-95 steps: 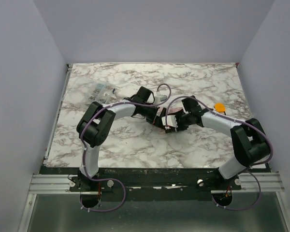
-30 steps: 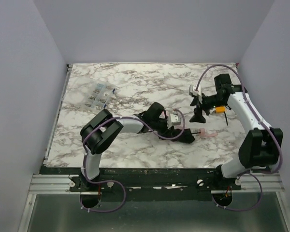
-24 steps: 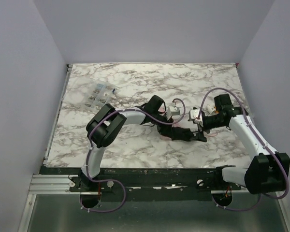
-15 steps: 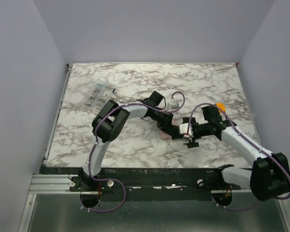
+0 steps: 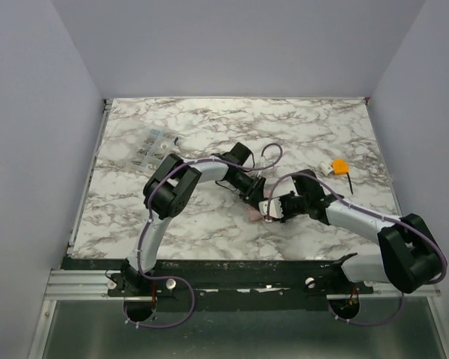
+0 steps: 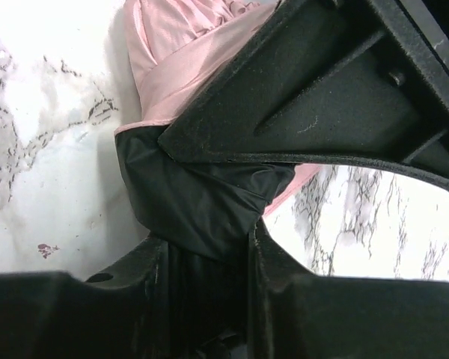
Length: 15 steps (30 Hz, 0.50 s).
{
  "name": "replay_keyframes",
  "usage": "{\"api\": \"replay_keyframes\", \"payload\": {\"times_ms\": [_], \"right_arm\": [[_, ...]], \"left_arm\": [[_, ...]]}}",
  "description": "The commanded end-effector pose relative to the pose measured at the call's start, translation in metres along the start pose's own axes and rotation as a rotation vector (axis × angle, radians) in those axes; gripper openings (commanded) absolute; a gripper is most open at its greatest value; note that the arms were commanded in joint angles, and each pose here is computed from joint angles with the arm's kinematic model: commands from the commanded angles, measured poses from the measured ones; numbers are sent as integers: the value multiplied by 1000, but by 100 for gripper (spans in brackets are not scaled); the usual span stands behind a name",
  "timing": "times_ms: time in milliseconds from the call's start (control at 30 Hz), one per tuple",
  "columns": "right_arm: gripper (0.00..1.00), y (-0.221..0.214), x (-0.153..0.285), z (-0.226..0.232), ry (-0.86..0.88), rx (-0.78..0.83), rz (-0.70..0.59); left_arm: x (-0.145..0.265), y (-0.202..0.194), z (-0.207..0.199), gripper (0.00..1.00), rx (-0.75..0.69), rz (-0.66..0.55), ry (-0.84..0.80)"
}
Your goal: Put away the umbrella
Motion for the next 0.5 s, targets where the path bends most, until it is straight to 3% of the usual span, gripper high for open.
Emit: {"api": "replay_keyframes", "payload": {"times_ms": [0,67,167,233,267,467], "right_arm": [[14,-42,7,45,183,-147,218],[8,-37,11,53,263,-213,229],[7,-30,14,63,394,-305,253],[6,-28,13,68,462,-354,268],[6,-27,13,69,484,-380,273],[6,-23,7,81,620,-539,291]], "left_arm": [[21,-42,44,38,164,40,318],[39,-12,30,57,88,-81,333],[74,26,8,73,-55,-260,405],[96,36,2,84,-154,-336,509],[104,34,0,97,-201,-366,558],[142,15,-30,98,-515,-661,737]]}}
Point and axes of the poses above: each gripper's point midway between its finger pads, its own x axis back along the fingers, its own z axis along the line the jaws close on, y = z × x, the point moved 1 cm from there along x, back along the fingers, and after that the axes turned 13 degrees about -x, right-handed, at the moved point
